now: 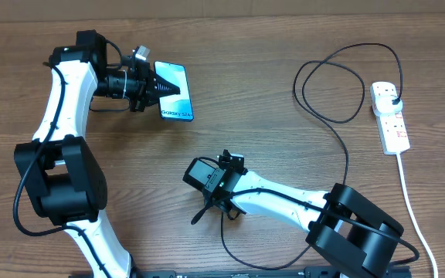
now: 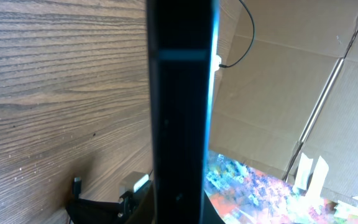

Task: Plug charger to phone and switch on socket
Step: 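Grasp the USB-C plug with the right gripper and lift it, then bring the held plug up under the phone's bottom port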

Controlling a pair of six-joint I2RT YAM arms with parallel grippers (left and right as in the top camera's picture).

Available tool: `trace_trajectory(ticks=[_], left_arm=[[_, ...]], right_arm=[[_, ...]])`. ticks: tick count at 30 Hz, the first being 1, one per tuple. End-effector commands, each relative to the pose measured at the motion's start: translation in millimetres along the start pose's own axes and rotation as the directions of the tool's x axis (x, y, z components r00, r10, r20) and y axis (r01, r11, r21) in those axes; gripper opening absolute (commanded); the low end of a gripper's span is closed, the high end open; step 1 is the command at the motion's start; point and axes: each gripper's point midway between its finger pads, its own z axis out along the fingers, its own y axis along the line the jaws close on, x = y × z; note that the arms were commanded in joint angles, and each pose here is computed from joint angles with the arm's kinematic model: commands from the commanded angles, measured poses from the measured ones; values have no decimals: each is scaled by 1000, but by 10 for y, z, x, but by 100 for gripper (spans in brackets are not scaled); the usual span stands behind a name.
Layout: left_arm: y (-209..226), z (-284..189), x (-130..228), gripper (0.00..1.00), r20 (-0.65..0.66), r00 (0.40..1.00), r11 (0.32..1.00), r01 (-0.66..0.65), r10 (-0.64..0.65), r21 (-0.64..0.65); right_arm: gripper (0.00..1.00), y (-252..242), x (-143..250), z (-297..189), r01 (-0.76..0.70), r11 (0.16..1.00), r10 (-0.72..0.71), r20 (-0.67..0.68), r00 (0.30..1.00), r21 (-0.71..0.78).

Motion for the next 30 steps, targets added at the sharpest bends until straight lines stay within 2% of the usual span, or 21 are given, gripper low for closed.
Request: trace_trajectory(ticks=[1, 9, 13, 18, 21, 26, 30], left_arm=[[-312, -80, 55, 4, 9, 995, 991, -99, 99, 84], [-332, -84, 72, 4, 10, 988, 983, -157, 157, 98], [-461, -106, 143, 4, 9, 972, 956, -234, 236, 177], [-650, -159, 272, 4, 27, 946, 900, -317, 324, 299], [-741, -200, 369, 4, 48, 931, 864, -355, 363, 356], [-881, -340, 522, 4, 129, 901, 798, -427, 414, 426], [-861, -378, 505, 4, 135, 907, 803, -418, 400, 425]], right_arm=[[4, -62, 24, 28, 10, 1000, -10, 1, 1000, 26], [4, -9, 118, 22, 84, 996, -84, -55, 995, -7], [4, -53, 138, -12, 87, 996, -87, -92, 992, -4], [4, 76, 116, -254, 246, 957, -267, -134, 954, -152], [4, 130, 58, -506, 257, 940, -286, -104, 953, -226], [4, 115, -83, -1089, 314, 891, -326, 19, 945, -329], [4, 4, -144, -1454, 348, 861, -338, 97, 936, -371]])
